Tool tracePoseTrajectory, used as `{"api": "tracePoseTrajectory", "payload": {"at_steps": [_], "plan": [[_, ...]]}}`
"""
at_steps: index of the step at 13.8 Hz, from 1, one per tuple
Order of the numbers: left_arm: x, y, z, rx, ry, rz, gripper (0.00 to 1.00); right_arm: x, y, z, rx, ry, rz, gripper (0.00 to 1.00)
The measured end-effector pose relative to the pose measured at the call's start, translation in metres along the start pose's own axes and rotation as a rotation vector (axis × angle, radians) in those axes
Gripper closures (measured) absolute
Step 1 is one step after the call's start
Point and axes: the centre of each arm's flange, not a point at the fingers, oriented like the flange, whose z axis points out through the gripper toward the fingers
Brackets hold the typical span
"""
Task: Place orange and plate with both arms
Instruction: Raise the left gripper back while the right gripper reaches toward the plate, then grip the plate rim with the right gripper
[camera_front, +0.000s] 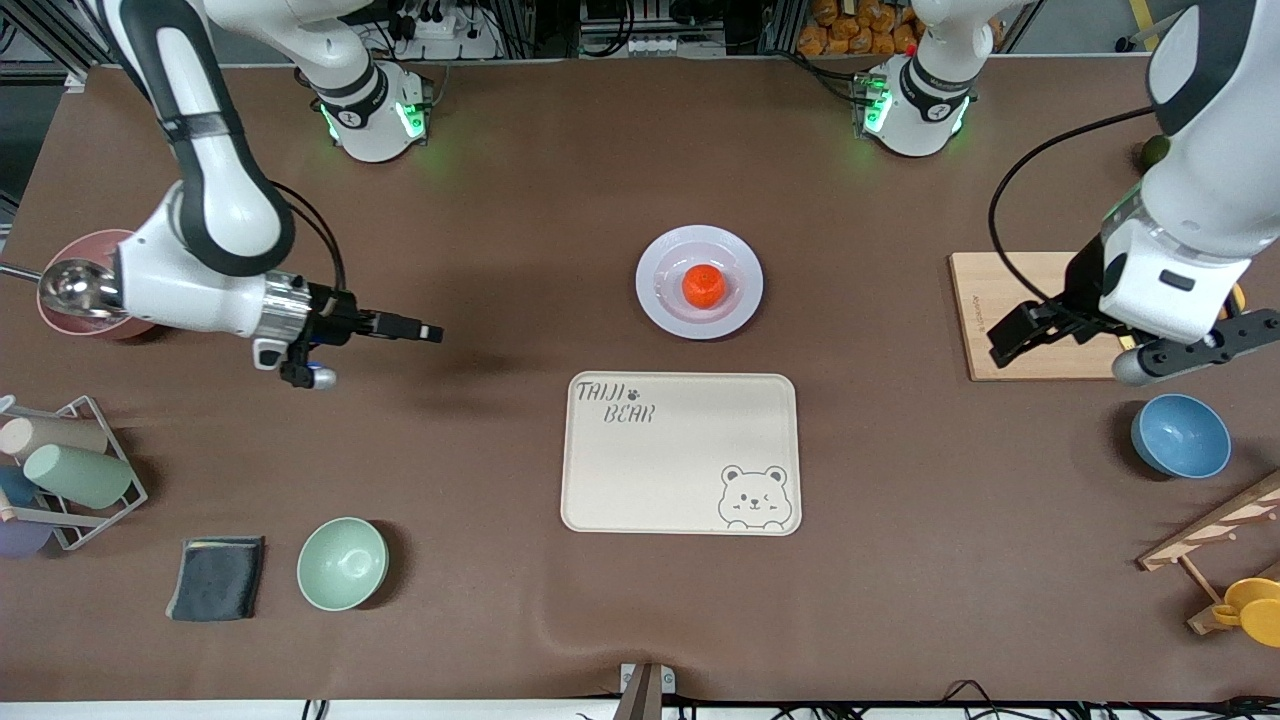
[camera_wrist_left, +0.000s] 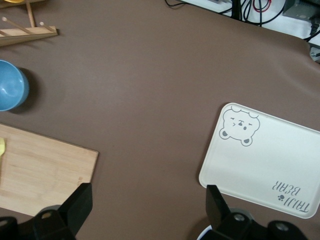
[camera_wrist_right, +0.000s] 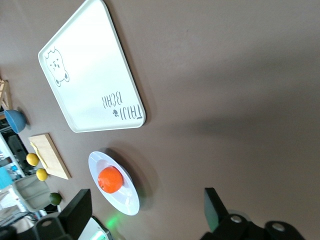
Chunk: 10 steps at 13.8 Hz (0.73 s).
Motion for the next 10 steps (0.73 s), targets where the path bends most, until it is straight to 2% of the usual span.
{"api": "tracePoseTrajectory", "payload": {"at_steps": [2,6,10], "plan": [[0.006,-0.018,-0.005,0.009,0.004,0.032,0.0,-0.006,-0.002,0.022,0.024,0.009,0.014,0.01],[0.007,-0.033,-0.018,0.014,0.022,0.055,0.0,-0.031,-0.02,0.084,0.061,0.063,0.018,0.02],[0.003,-0.049,-0.025,-0.004,-0.012,0.058,0.0,-0.059,-0.017,0.161,0.128,0.053,-0.012,0.11]]}}
